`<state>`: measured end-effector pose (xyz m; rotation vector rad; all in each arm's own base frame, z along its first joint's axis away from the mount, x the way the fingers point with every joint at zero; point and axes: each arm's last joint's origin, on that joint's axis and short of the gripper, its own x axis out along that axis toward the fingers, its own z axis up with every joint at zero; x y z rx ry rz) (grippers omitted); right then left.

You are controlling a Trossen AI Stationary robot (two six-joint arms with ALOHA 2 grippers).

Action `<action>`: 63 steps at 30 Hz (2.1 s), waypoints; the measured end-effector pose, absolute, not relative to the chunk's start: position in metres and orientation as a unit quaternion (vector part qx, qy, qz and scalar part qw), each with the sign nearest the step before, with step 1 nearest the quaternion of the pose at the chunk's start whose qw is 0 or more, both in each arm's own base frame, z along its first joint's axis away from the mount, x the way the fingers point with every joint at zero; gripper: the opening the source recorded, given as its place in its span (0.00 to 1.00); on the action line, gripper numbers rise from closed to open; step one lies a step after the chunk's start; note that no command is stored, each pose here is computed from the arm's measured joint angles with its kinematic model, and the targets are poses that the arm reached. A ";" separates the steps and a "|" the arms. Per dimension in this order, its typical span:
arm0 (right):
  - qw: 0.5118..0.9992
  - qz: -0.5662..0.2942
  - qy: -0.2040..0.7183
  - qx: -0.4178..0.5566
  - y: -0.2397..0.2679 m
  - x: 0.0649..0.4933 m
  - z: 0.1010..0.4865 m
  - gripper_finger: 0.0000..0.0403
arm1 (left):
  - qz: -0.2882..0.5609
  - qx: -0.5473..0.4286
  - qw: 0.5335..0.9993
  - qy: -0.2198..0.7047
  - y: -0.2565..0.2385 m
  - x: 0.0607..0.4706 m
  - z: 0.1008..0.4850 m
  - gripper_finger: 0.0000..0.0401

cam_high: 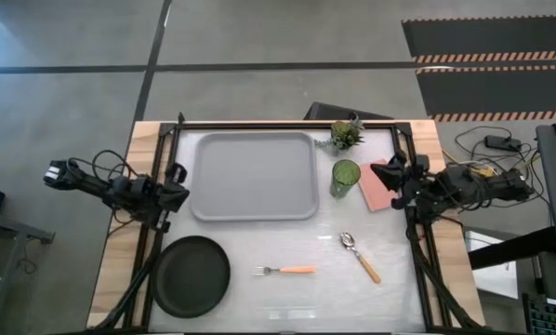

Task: Pick and place plate/cup/fork/spoon on tray
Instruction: Put the green cup on the gray serving tray

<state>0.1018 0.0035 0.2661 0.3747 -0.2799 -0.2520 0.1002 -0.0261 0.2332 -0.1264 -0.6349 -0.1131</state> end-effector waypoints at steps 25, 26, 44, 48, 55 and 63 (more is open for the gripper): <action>0.892 -0.265 0.230 0.286 0.008 0.135 0.331 0.02 | 0.062 -0.113 0.929 -0.347 -0.016 0.093 0.240 0.00; 0.881 -0.279 0.245 0.293 0.008 0.136 0.329 0.02 | 0.062 -0.113 0.929 -0.347 -0.016 0.093 0.240 0.00; 0.829 -0.327 0.367 0.265 -0.029 0.185 0.332 0.02 | 0.062 -0.111 0.930 -0.344 -0.017 0.093 0.240 0.00; 0.823 -0.313 0.393 0.266 -0.049 0.197 0.333 0.02 | 0.062 -0.109 0.933 -0.338 -0.017 0.094 0.239 0.00; 0.831 -0.257 0.438 0.226 -0.083 0.208 0.334 0.02 | 0.062 -0.109 0.933 -0.338 -0.017 0.094 0.239 0.00; 0.822 -0.244 0.472 0.205 -0.113 0.212 0.329 0.02 | 0.098 -0.066 0.905 -0.409 -0.013 0.082 0.257 0.00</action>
